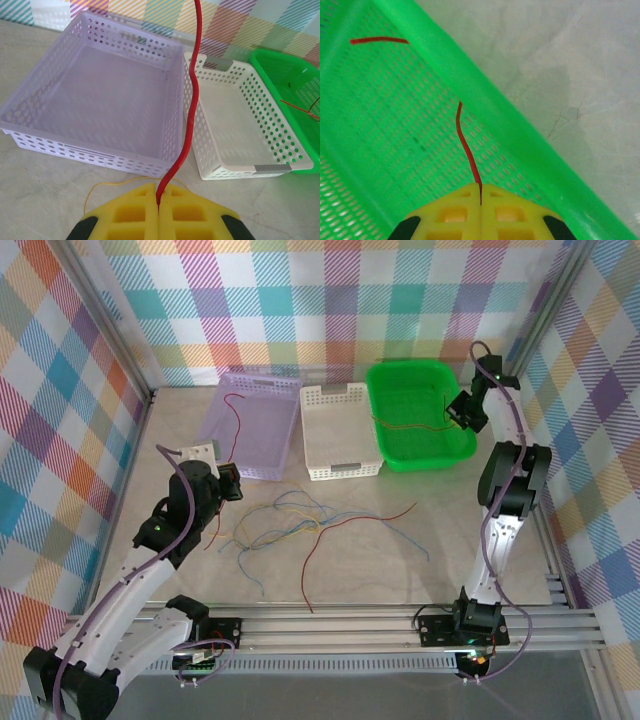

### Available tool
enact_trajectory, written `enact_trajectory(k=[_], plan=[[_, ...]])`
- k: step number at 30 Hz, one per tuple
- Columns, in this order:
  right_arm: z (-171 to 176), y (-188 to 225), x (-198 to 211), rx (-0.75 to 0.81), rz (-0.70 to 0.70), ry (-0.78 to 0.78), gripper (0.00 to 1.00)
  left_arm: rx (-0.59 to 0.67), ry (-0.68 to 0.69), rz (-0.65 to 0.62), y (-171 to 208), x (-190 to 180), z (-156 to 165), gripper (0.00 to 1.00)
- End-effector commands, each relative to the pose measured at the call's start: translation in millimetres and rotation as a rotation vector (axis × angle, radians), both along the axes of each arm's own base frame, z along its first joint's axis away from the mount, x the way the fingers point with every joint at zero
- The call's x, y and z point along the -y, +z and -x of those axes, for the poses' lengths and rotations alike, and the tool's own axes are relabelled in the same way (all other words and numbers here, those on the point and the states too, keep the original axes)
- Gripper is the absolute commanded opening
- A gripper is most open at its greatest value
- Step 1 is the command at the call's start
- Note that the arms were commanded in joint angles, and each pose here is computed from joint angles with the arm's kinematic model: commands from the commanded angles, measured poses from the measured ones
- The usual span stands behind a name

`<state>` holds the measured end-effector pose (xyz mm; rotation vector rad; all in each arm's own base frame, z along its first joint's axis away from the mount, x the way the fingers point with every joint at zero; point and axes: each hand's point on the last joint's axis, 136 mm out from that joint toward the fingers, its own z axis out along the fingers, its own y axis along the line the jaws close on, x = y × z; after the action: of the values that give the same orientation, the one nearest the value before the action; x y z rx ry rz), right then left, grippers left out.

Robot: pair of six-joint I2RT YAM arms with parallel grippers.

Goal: Untangle the cables

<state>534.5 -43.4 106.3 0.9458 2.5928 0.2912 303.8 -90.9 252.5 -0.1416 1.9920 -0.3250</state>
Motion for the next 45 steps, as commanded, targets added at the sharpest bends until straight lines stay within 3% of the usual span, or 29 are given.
enact_trajectory(k=[1, 6, 12, 18, 34, 40, 45], plan=[[8.9, -14.3, -0.4, -0.073, -0.003, -0.016, 0.0, 0.036, -0.022, 0.003, 14.0, 5.3, -2.7, 0.0], [11.2, -27.6, 2.8, -0.108, 0.019, -0.017, 0.0, 0.024, -0.033, 0.002, 11.3, 8.4, -4.5, 0.0], [1.8, -15.8, -6.2, -0.062, -0.006, 0.015, 0.0, 0.015, -0.04, -0.003, 8.6, 10.0, -5.4, 0.0], [-2.6, 6.0, -16.8, 0.007, -0.031, 0.049, 0.37, 0.012, -0.044, -0.005, 8.4, 10.8, -5.6, 0.0], [9.5, 112.3, -77.4, 0.296, -0.062, 0.17, 0.54, -0.017, -0.099, -0.014, 4.7, 22.1, -5.1, 0.0], [49.5, 165.5, -92.3, 0.44, -0.02, 0.22, 0.72, -0.015, -0.145, -0.033, 5.7, 31.8, -2.7, 0.0], [106.5, 197.6, -95.3, 0.551, -0.012, 0.221, 0.94, -0.042, -0.182, -0.06, 1.7, 39.4, 4.4, 0.0]])
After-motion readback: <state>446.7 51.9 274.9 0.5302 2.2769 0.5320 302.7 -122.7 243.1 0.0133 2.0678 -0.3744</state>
